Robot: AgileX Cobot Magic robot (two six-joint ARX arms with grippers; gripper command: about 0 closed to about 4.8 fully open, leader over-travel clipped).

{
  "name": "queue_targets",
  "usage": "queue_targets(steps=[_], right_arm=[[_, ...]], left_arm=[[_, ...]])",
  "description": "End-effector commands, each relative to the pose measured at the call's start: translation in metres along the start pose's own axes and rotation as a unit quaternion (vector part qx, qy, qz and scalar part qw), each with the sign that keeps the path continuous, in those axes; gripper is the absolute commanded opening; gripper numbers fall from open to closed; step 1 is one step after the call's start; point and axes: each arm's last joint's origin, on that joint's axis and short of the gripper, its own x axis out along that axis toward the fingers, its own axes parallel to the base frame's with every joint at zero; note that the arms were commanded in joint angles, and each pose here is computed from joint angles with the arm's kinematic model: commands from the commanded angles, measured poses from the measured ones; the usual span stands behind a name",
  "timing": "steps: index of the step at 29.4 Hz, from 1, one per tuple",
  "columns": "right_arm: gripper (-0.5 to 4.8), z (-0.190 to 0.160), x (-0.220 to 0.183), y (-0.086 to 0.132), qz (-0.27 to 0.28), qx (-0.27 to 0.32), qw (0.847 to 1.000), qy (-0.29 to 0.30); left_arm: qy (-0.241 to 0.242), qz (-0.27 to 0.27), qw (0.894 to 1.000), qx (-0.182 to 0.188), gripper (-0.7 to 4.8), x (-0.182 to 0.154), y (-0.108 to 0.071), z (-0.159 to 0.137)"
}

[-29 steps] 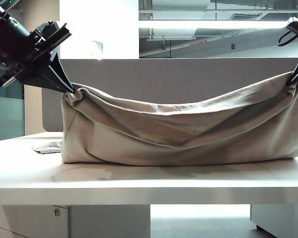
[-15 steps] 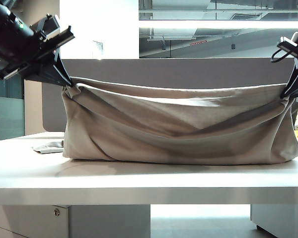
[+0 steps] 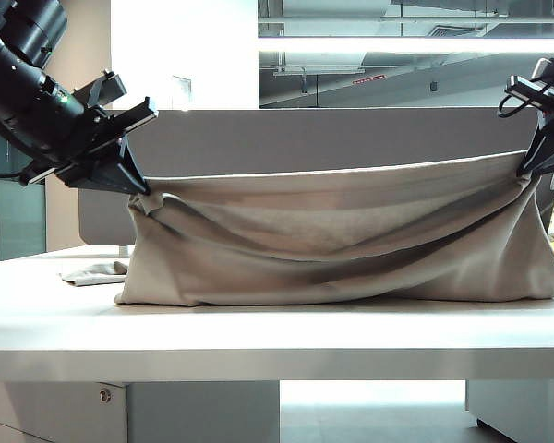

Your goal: Fold the bottom side of the T-shirt horizontally towards the center, about one-third of the way, then fold the sleeve back towards the center, creating a straight line along the edge of the T-shirt, and finally fold the bottom of the T-shirt up towards the top, creating a neat rectangle.

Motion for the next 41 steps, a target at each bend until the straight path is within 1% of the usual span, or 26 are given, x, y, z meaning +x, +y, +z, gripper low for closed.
queue_targets(steps=[1, 8, 11, 12, 14, 15, 16, 18, 20, 21, 23, 25, 28, 29, 32, 35, 41], right_arm=[[-0.05, 0.002, 0.005, -0.002, -0.006, -0.002, 1.000, -0.002], [-0.05, -0.006, 0.020, -0.011, -0.013, 0.007, 1.000, 0.020], [0.03, -0.006, 0.023, -0.012, -0.012, -0.005, 1.000, 0.015], [0.36, -0.005, 0.023, -0.012, -0.011, -0.007, 1.000, 0.011], [1.25, -0.004, 0.024, -0.012, -0.008, -0.011, 1.000, 0.001], [1.85, -0.002, 0.024, -0.012, -0.007, -0.014, 1.000, -0.006], [2.27, -0.002, 0.025, -0.012, -0.006, -0.017, 1.000, -0.011], [2.93, 0.000, 0.026, -0.012, -0.002, -0.022, 1.000, -0.022], [3.31, 0.002, 0.028, -0.012, 0.000, -0.026, 0.999, -0.030], [3.52, 0.003, 0.028, -0.012, 0.002, -0.028, 0.999, -0.036], [3.79, 0.004, 0.029, -0.012, 0.005, -0.032, 0.998, -0.045], [3.82, 0.006, 0.030, -0.012, 0.009, -0.037, 0.998, -0.056], [3.82, 0.009, 0.030, -0.011, 0.013, -0.043, 0.997, -0.069], [3.82, 0.009, 0.030, -0.011, 0.014, -0.045, 0.996, -0.073], [3.82, 0.010, 0.030, -0.010, 0.014, -0.046, 0.996, -0.078], [3.82, 0.010, 0.030, -0.011, 0.005, -0.044, 0.996, -0.078], [3.82, 0.010, 0.030, -0.011, 0.006, -0.045, 0.996, -0.078]], left_arm=[[-0.017, 0.005, 1.000, 0.005, -0.06, 0.003, 0.001, 0.004], [-0.004, 0.007, 1.000, 0.005, -0.06, 0.017, 0.005, 0.005], [0.001, 0.009, 1.000, 0.003, -0.06, 0.024, 0.007, 0.004], [0.003, 0.010, 1.000, 0.003, -0.03, 0.026, 0.008, 0.004], [0.005, 0.012, 1.000, 0.002, 0.14, 0.029, 0.009, 0.004], [0.007, 0.012, 1.000, 0.002, 0.52, 0.031, 0.009, 0.004], [0.007, 0.012, 1.000, 0.002, 0.91, 0.033, 0.010, 0.004], [0.007, 0.012, 1.000, 0.002, 1.73, 0.037, 0.011, 0.005], [0.003, 0.011, 1.000, 0.003, 2.52, 0.040, 0.012, 0.006], [0.003, 0.012, 1.000, 0.003, 2.80, 0.042, 0.012, 0.007], [-0.002, 0.011, 1.000, 0.004, 3.41, 0.044, 0.012, 0.009], [-0.016, 0.008, 1.000, 0.011, 4.07, 0.044, 0.012, 0.011], [-0.037, 0.016, 0.999, 0.036, 4.71, 0.044, 0.011, 0.015], [-0.044, 0.024, 0.998, 0.042, 4.79, 0.044, 0.012, 0.016], [-0.057, 0.047, 0.996, 0.049, 4.79, 0.044, 0.012, 0.020], [-0.064, 0.058, 0.995, 0.050, 4.79, 0.044, 0.013, 0.023], [-0.077, 0.072, 0.993, 0.051, 4.79, 0.043, 0.013, 0.025]])
